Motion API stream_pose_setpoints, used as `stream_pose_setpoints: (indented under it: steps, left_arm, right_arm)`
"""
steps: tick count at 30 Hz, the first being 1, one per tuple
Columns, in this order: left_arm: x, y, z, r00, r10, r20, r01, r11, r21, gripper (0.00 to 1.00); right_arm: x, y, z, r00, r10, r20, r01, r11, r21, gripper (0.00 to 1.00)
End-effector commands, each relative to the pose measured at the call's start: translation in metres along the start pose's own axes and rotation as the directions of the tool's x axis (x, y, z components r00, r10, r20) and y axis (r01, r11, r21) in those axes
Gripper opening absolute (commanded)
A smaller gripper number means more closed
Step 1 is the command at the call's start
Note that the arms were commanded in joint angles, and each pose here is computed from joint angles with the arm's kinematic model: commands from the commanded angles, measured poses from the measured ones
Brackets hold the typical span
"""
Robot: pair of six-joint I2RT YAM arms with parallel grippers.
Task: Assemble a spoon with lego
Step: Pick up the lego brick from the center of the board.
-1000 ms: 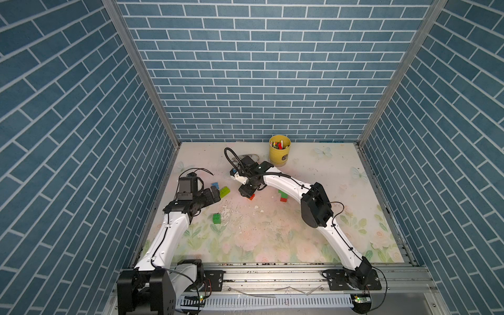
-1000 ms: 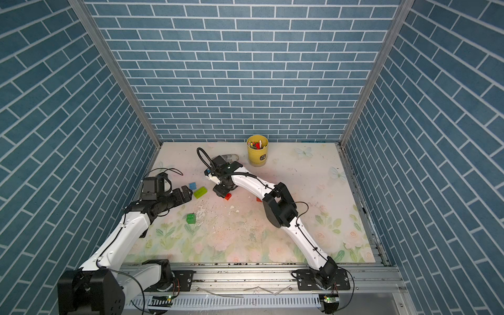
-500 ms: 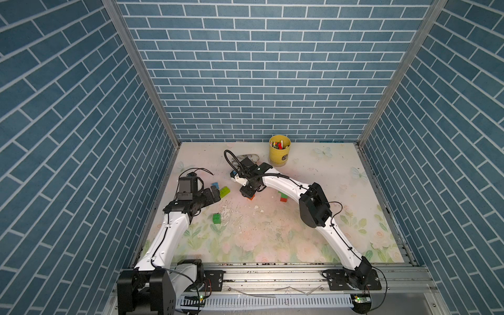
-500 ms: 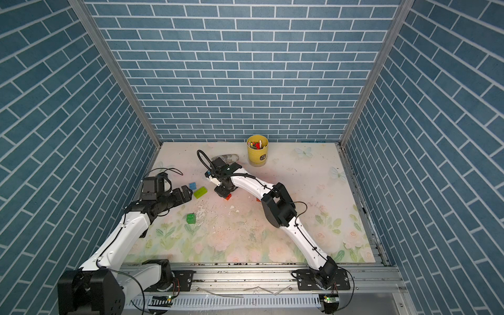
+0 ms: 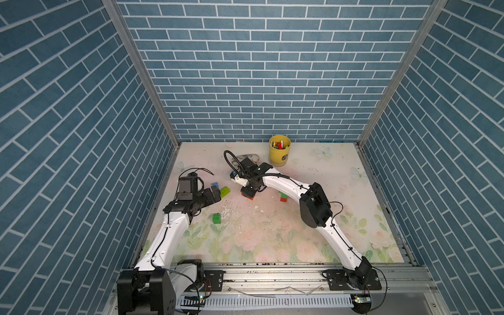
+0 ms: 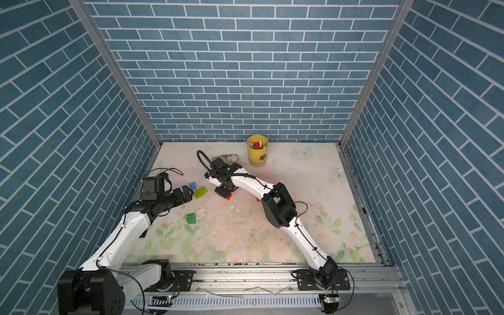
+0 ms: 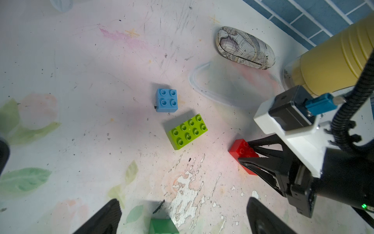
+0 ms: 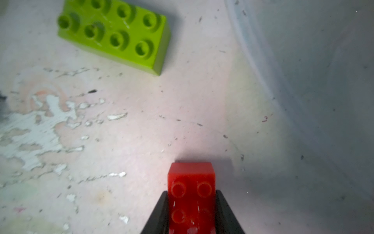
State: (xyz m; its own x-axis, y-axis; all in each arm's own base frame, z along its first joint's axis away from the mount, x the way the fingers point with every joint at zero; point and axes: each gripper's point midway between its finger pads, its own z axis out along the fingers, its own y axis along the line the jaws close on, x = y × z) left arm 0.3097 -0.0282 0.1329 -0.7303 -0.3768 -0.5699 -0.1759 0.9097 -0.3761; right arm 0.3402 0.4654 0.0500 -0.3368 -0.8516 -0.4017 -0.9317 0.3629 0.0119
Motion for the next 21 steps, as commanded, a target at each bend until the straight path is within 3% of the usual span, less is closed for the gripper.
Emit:
stream_pose_setpoints:
  steps: [1, 4, 9, 16, 21]
  left_arm:
    - [0.002, -0.005, -0.002, 1.000, 0.008, -0.006, -0.008, 0.999, 0.031, 0.99]
    - [0.003, -0.010, -0.002, 1.000, 0.011, 0.000, -0.011, 0.999, 0.046, 0.99]
    - [0.007, -0.034, 0.006, 0.999, 0.035, -0.005, -0.034, 0.994, 0.099, 0.99]
    - [0.025, -0.102, 0.027, 0.991, 0.133, -0.004, -0.127, 0.949, 0.288, 0.99]
    - [0.047, -0.168, 0.037, 0.944, 0.319, 0.080, -0.322, 0.843, 0.430, 0.99]
  right_arm:
    - [-0.036, 0.010, -0.113, 0.974, -0.108, 0.201, 0.120, 0.991, -0.052, 0.26]
    - [-0.029, 0.001, -0.187, 0.938, -0.184, 0.294, 0.207, 0.977, -0.050, 0.25]
    - [0.031, -0.023, -0.239, 0.931, -0.261, 0.254, 0.271, 0.963, -0.004, 0.24]
    - [0.109, -0.037, -0.237, 0.953, -0.267, 0.141, 0.271, 0.963, -0.010, 0.19]
    - [0.121, -0.038, -0.227, 0.954, -0.260, 0.151, 0.267, 0.963, -0.029, 0.18]
